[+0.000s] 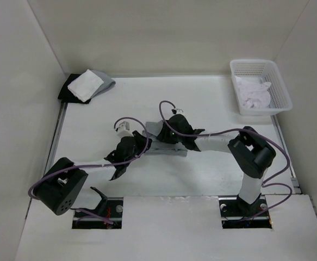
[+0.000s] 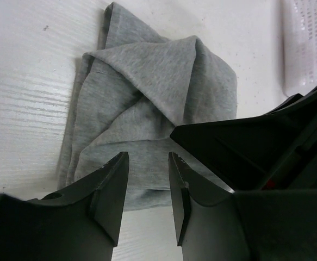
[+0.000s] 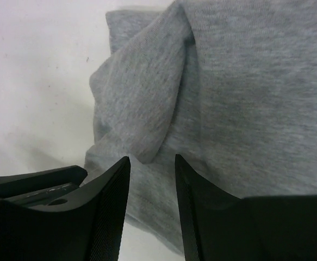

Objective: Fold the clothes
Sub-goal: Fold the tank top

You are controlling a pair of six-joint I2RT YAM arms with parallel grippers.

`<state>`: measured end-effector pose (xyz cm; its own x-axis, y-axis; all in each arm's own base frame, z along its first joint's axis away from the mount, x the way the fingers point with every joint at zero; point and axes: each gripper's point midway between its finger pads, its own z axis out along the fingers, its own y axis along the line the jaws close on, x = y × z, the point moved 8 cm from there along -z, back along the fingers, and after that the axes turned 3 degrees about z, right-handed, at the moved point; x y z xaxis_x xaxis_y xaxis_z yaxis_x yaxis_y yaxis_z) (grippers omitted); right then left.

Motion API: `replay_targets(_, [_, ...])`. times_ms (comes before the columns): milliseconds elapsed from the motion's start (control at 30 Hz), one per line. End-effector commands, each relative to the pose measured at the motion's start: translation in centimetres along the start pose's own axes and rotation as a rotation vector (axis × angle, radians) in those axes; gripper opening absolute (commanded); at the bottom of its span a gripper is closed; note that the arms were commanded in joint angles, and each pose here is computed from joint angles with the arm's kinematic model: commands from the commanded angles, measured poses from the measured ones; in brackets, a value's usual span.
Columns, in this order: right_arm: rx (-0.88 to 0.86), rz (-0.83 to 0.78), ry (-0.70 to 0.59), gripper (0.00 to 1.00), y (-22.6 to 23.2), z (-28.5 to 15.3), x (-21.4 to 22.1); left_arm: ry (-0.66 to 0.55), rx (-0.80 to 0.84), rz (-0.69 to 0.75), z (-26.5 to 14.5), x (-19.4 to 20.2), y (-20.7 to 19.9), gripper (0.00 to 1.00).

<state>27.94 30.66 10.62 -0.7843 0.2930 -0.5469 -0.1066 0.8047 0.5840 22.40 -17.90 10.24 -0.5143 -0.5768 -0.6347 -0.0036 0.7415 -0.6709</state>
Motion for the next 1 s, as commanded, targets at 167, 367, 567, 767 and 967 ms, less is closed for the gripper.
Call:
replay_targets(167, [-0.117, 0.046, -0.039, 0.19, 3.2, 1.2, -2.0, -0.015, -0.003, -0.003, 0.4, 0.6, 0.6, 0.33])
replay_targets(367, [-0.184, 0.047, -0.095, 0.13, 6.2, 2.6, -5.7, 0.017, -0.045, -0.003, 0.8, 1.4, 1.8, 0.32])
replay_targets(567, [-0.204, 0.066, -0.116, 0.48, 8.7, 4.9, -8.5, 0.003, -0.019, -0.017, 0.0, 1.1, 1.3, 0.31])
replay_targets(767, [-0.208, 0.006, -0.219, 0.42, 7.9, 0.0, -8.0, -0.032, 0.033, -0.041, -1.4, -0.3, -0.1, 0.31])
replay_targets(967, [-0.168, -0.022, -0.141, 0.11, 5.4, 0.1, -5.4, -0.075, 0.064, -0.048, -2.1, -1.9, -1.8, 0.32])
